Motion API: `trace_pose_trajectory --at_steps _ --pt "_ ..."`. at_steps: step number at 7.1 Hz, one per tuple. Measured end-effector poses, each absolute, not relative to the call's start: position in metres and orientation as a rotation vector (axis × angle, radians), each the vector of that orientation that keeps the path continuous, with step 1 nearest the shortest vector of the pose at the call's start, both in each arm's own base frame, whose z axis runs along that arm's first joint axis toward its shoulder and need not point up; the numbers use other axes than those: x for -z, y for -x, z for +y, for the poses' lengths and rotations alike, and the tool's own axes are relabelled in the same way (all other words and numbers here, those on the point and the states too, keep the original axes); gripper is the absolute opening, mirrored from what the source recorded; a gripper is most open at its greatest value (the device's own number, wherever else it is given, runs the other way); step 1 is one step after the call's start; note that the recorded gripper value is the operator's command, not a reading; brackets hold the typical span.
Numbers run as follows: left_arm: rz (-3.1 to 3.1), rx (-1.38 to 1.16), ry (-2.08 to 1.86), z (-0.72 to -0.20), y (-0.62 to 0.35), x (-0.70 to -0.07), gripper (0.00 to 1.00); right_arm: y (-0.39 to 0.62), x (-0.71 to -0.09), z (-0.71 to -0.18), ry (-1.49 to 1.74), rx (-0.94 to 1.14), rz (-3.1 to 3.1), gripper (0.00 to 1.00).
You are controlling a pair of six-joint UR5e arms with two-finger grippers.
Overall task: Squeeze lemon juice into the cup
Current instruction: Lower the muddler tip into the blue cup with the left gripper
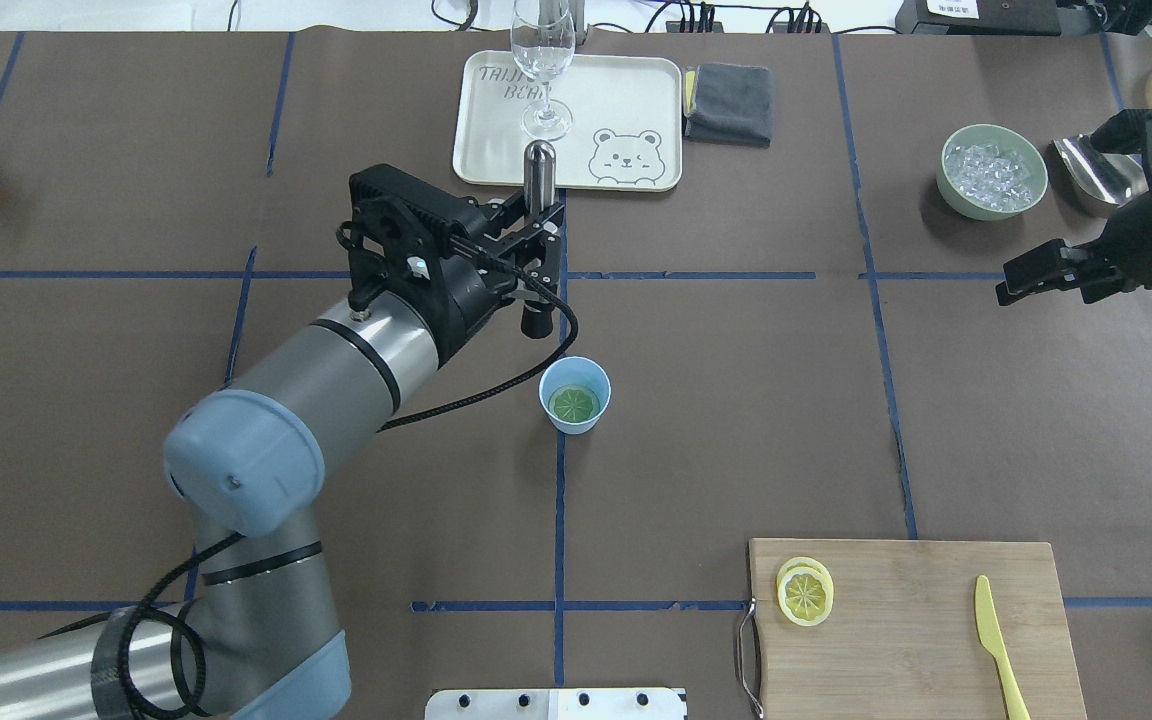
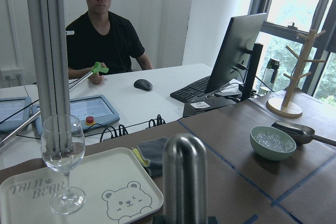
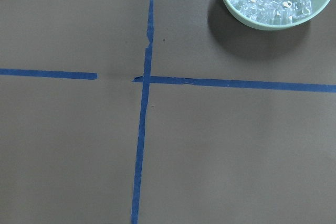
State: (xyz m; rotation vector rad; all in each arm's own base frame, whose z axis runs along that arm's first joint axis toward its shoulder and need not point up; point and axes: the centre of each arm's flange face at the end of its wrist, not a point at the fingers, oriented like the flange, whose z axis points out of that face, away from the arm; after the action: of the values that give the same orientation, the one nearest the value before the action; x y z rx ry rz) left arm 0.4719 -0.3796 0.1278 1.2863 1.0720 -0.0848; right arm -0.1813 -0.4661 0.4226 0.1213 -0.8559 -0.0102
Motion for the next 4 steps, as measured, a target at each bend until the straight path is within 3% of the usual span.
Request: trace_pose_trajectory --at_steps 4 --pt "1.094 0.095 -1.273 -0.345 -0.53 -0.144 0.0 0.18 -0.424 -0.466 -0.119 0.012 -0.858 1.0"
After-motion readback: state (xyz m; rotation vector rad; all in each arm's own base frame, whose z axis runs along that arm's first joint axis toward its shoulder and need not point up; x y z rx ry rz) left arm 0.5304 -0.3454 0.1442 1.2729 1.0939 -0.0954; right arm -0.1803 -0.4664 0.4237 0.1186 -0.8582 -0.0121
